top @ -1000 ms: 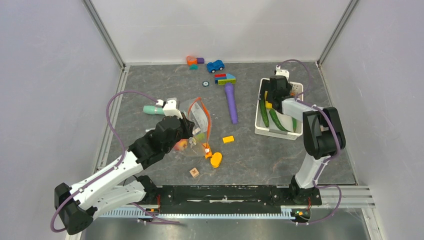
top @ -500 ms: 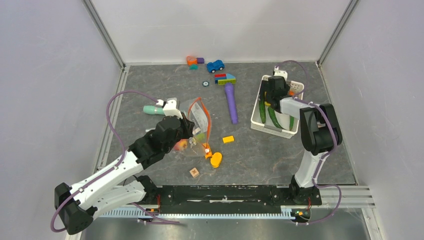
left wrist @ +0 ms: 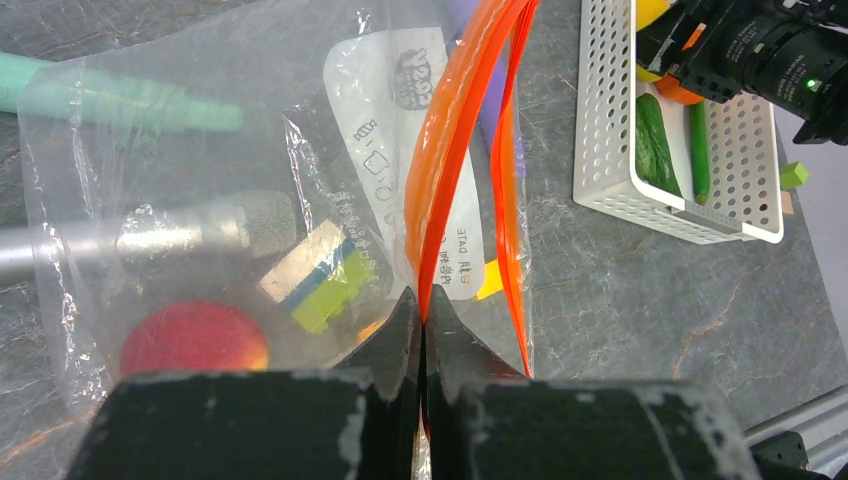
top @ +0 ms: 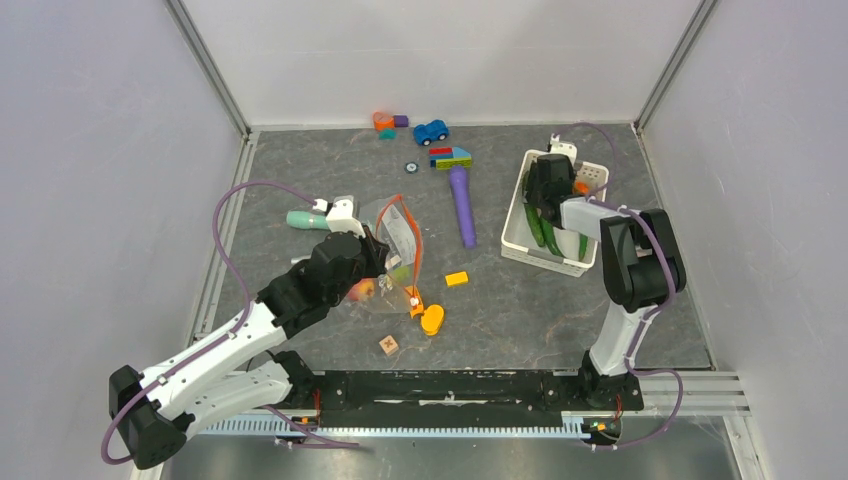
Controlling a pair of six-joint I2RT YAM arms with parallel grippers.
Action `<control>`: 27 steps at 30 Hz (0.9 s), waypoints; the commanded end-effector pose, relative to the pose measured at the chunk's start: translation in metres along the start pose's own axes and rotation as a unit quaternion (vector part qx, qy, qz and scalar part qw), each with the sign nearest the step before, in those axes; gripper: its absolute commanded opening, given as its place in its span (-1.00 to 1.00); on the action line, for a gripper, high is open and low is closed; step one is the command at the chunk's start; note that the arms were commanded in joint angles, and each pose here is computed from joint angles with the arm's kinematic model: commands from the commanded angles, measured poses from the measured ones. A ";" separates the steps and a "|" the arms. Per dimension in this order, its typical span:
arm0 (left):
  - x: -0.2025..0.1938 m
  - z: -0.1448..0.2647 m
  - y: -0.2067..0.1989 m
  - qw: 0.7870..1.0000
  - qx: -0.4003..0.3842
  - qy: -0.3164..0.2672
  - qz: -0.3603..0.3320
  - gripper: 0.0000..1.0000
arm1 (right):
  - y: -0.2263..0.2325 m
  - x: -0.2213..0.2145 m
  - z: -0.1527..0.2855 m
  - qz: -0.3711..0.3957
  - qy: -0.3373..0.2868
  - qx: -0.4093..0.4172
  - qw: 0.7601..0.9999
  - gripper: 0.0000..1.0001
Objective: Place the food in the zip-top bag and seal the zipper
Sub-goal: Pick up the fake fruit from the bin, then place the fake fruit in the zipper food storage bag.
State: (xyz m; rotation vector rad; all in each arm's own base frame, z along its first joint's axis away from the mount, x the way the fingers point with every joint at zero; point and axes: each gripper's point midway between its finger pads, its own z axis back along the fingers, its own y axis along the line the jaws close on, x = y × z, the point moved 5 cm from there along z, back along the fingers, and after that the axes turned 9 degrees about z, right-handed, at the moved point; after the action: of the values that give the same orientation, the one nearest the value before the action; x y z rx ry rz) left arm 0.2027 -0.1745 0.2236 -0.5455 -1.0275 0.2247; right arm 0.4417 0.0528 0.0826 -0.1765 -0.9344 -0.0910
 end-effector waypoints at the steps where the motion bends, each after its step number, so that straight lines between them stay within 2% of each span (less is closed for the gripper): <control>1: 0.009 0.002 -0.005 1.000 -0.012 -0.015 0.001 -0.96 | -0.011 0.027 0.023 -0.007 -0.047 -0.014 0.999 -0.16; 6: 0.009 0.003 -0.006 1.000 -0.015 -0.015 0.003 -0.96 | -0.023 0.034 0.052 -0.004 -0.073 -0.016 0.997 -0.20; 9: 0.010 0.004 -0.006 1.000 -0.018 -0.015 0.004 -0.96 | -0.024 0.034 0.071 0.001 -0.087 0.010 0.996 -0.25; 12: 0.010 0.005 -0.007 1.000 -0.020 -0.016 0.004 -0.96 | -0.015 0.032 0.092 0.017 -0.109 0.080 0.991 -0.29; 14: 0.011 0.005 -0.007 1.000 -0.021 -0.016 0.005 -0.96 | -0.002 0.036 0.115 0.035 -0.141 0.160 0.976 -0.30; 16: 0.010 0.005 -0.007 1.000 -0.022 -0.015 0.004 -0.96 | 0.017 0.037 0.142 0.057 -0.177 0.265 0.946 -0.31; 17: 0.010 0.005 -0.007 1.000 -0.021 -0.014 0.004 -0.96 | 0.028 0.037 0.158 0.067 -0.199 0.325 0.922 -0.32; 19: 0.010 0.005 -0.007 1.000 -0.022 -0.014 0.004 -0.96 | 0.050 0.035 0.195 0.080 -0.235 0.447 0.859 -0.35; 22: 0.010 0.005 -0.008 1.000 -0.024 -0.013 0.004 -0.96 | 0.075 0.025 0.242 0.099 -0.257 0.577 0.769 -0.40; 25: 0.010 0.005 -0.007 1.000 -0.024 -0.013 0.004 -0.96 | 0.103 0.012 0.276 0.139 -0.248 0.648 0.706 -0.40; 27: 0.009 0.005 -0.008 1.000 -0.026 -0.012 0.004 -0.96 | 0.124 0.001 0.289 0.175 -0.225 0.676 0.680 -0.40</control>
State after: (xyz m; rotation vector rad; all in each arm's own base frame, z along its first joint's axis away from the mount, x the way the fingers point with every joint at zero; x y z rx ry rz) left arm 0.2004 -0.1755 0.2262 -0.5663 -1.0241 0.2170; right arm 0.2776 0.1844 0.2154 0.8290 -1.2759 0.7125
